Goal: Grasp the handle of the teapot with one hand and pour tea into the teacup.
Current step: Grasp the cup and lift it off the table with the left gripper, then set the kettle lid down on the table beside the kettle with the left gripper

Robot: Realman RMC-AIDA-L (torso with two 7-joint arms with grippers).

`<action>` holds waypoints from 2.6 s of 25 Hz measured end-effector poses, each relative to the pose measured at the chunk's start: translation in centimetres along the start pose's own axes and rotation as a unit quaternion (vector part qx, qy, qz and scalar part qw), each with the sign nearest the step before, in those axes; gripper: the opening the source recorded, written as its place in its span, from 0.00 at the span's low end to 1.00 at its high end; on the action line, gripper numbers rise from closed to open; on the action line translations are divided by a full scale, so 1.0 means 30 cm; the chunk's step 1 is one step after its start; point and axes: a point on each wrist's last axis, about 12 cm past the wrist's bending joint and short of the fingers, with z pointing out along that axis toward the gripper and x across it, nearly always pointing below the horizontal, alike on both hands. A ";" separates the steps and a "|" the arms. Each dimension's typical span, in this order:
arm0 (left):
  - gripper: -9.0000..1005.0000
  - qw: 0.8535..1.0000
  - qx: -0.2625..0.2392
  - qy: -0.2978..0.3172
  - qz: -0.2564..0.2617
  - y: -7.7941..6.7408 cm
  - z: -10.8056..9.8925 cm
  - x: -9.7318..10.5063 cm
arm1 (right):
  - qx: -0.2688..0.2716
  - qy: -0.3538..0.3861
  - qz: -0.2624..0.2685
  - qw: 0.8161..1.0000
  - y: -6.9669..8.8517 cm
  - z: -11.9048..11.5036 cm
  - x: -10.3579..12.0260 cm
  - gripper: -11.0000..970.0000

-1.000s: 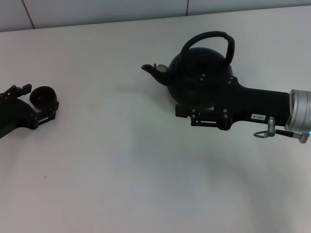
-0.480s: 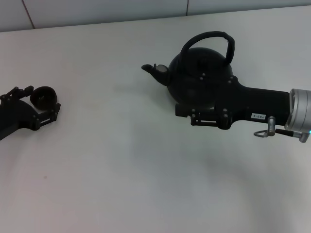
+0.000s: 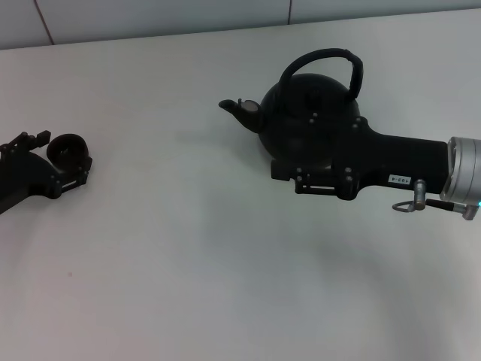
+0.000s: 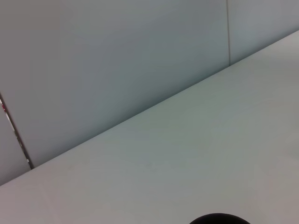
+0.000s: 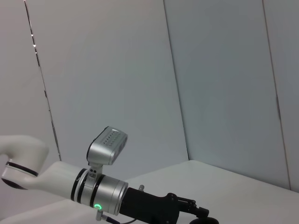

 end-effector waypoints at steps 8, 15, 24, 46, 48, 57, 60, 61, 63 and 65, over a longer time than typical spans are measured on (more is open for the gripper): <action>0.80 1.000 -0.003 0.004 0.000 0.003 0.002 0.001 | 0.001 -0.002 0.001 1.000 0.000 0.000 -0.001 0.78; 0.70 1.000 -0.007 0.009 0.001 0.005 0.005 0.002 | 0.001 -0.003 0.001 1.000 -0.001 0.000 -0.002 0.78; 0.70 1.000 0.011 0.008 0.007 -0.013 0.016 -0.006 | 0.001 -0.004 0.001 1.000 -0.001 0.000 -0.001 0.78; 0.70 0.993 0.106 -0.054 0.015 -0.090 0.025 -0.072 | 0.002 -0.004 0.002 1.000 0.000 -0.001 0.000 0.78; 0.70 0.992 0.109 -0.055 0.015 -0.092 0.026 -0.074 | 0.002 -0.004 0.002 1.000 0.000 -0.001 0.000 0.78; 0.70 0.988 0.136 -0.072 0.011 -0.116 0.028 -0.092 | 0.002 -0.003 0.002 1.000 0.000 -0.003 0.001 0.78; 0.70 0.987 0.141 -0.071 0.013 -0.122 0.030 -0.092 | 0.002 -0.003 0.002 1.000 0.000 -0.003 0.002 0.78; 0.70 0.987 0.144 -0.071 0.014 -0.129 0.032 -0.091 | 0.002 -0.003 0.001 1.000 0.000 -0.003 0.002 0.78; 0.70 0.987 0.145 -0.071 0.014 -0.132 0.033 -0.091 | 0.002 -0.003 0.001 1.000 0.000 -0.003 0.002 0.78; 0.70 0.987 0.145 -0.071 0.014 -0.132 0.033 -0.091 | 0.001 -0.003 0.001 1.000 0.001 -0.002 0.001 0.78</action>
